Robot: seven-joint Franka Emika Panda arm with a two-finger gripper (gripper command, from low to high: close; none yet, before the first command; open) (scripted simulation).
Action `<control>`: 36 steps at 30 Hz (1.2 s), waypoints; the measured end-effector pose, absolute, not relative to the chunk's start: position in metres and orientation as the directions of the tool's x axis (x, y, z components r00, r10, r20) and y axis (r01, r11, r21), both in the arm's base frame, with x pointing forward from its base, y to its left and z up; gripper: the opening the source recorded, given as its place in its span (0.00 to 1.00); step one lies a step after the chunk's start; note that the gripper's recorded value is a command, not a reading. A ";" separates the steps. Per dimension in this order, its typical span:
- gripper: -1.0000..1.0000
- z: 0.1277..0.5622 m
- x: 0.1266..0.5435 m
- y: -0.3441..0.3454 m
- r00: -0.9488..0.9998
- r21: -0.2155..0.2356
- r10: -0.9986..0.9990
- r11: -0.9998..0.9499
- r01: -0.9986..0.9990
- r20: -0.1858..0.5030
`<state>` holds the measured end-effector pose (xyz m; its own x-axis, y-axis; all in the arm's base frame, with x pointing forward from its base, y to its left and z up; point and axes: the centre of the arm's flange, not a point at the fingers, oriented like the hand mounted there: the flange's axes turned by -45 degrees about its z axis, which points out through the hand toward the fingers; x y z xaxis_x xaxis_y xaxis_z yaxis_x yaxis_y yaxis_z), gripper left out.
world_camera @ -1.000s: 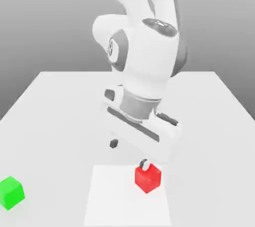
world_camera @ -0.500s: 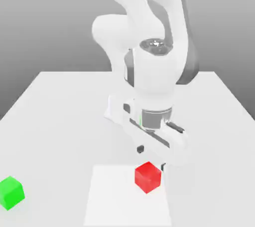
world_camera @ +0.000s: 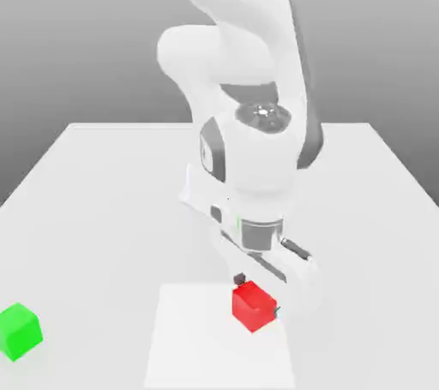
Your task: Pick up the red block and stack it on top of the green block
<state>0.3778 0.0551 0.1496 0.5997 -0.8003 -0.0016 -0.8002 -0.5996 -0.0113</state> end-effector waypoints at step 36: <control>0.00 0.223 0.401 0.044 0.507 -0.024 -0.862 -0.506 -0.862 -0.006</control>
<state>0.4013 0.0436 0.2228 0.5067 -0.8621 -0.0055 -0.8619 -0.5065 -0.0235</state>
